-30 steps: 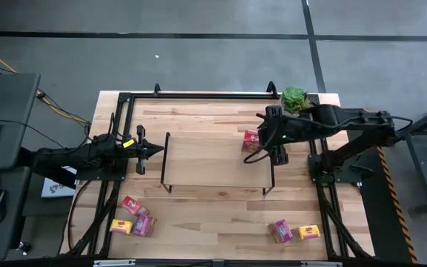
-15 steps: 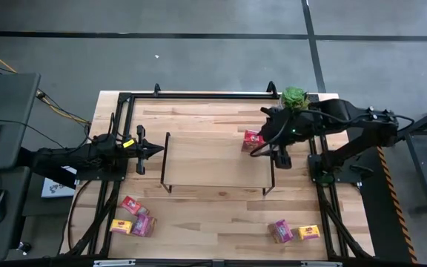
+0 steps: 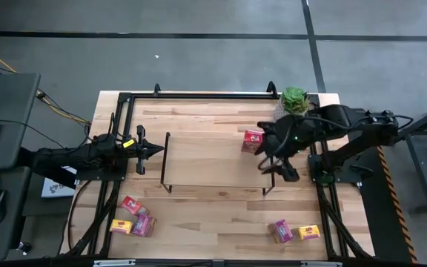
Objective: Stack cereal on shelf
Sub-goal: Put the right red cereal box on the shelf
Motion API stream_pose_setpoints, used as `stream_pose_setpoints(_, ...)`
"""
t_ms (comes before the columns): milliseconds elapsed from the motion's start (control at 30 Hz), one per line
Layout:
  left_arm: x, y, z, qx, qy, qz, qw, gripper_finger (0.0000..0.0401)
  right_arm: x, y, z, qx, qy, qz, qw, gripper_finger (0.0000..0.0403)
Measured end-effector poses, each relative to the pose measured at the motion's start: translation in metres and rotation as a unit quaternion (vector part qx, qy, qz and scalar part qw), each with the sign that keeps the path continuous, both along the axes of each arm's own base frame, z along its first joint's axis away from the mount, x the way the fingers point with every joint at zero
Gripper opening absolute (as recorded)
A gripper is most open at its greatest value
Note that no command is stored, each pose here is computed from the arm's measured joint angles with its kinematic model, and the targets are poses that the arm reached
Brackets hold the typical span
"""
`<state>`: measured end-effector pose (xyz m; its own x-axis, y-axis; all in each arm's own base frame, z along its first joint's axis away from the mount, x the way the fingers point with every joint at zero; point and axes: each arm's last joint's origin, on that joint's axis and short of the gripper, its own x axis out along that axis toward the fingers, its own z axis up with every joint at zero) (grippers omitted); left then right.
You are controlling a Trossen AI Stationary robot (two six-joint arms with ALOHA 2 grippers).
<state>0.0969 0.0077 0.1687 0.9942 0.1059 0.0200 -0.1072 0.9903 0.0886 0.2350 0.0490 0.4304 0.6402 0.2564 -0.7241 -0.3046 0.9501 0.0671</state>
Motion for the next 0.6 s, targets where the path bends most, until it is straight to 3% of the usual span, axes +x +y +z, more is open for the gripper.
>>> stream_pose_setpoints(233,0.0,0.0,0.0,0.0,0.0,0.0,1.0,0.0003,-0.024,0.005,0.014,-0.015,-0.039,-0.006,0.999,0.0296)
stream_pose_setpoints(467,0.0,0.0,0.0,0.0,0.0,0.0,1.0,0.0003,-0.062,-0.007,0.043,-0.019,-0.151,-0.049,0.987,0.0296)
stream_pose_setpoints(600,0.0,0.0,0.0,0.0,0.0,0.0,1.0,0.0003,-0.076,-0.012,0.045,-0.025,-0.215,-0.056,0.975,0.0296)
